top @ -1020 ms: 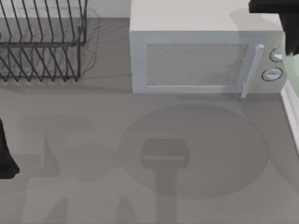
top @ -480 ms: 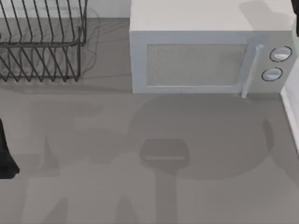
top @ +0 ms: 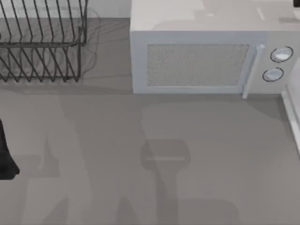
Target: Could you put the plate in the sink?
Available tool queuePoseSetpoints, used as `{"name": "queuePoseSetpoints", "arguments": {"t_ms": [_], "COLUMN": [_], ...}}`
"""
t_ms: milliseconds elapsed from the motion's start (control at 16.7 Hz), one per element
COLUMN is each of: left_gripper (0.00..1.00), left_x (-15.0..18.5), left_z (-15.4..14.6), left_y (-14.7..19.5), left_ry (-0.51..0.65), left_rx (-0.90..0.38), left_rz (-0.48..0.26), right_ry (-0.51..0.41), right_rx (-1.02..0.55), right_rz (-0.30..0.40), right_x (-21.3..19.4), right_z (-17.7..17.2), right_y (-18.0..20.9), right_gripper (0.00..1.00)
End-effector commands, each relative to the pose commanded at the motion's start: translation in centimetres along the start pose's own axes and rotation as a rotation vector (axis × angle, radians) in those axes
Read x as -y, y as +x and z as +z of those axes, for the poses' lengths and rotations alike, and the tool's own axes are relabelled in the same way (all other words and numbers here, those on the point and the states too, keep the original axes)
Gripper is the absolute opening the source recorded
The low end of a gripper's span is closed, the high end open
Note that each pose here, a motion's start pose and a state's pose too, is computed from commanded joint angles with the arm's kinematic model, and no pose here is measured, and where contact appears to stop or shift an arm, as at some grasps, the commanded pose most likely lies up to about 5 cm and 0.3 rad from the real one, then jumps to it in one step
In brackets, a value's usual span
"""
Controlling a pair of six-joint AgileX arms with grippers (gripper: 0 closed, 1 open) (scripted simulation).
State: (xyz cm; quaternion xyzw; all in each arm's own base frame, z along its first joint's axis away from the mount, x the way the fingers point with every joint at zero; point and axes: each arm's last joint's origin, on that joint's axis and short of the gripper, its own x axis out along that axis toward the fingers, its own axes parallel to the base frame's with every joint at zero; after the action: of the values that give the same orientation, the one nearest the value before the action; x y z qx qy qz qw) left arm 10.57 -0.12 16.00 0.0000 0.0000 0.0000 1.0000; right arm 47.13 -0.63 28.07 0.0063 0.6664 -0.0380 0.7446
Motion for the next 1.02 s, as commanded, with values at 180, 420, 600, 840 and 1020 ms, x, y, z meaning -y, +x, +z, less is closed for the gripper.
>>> {"name": "queuePoseSetpoints", "arguments": {"t_ms": [180,420,600,840,1020], "left_gripper": [1.0,1.0,1.0,1.0,1.0], "left_x": [0.0,0.0,0.0,0.0,0.0], "left_z": [0.0,0.0,0.0,0.0,0.0], "left_y": [0.0,0.0,0.0,0.0,0.0], "left_ry": [0.0,0.0,0.0,0.0,0.0], "left_rx": [0.0,0.0,0.0,0.0,0.0], "left_rz": [0.0,0.0,0.0,0.0,0.0], "right_ry": [-0.04,-0.053,-0.053,-0.053,-0.053], "right_rx": [-0.07,-0.107,-0.107,-0.107,-0.107], "right_rz": [0.031,0.045,0.045,0.045,0.045], "right_x": [1.8,2.3,2.3,2.3,2.3], "right_z": [1.5,1.7,1.7,1.7,1.7], "right_y": [4.9,6.7,6.7,6.7,6.7], "right_gripper": [0.0,0.0,0.08,0.38,0.6]}}
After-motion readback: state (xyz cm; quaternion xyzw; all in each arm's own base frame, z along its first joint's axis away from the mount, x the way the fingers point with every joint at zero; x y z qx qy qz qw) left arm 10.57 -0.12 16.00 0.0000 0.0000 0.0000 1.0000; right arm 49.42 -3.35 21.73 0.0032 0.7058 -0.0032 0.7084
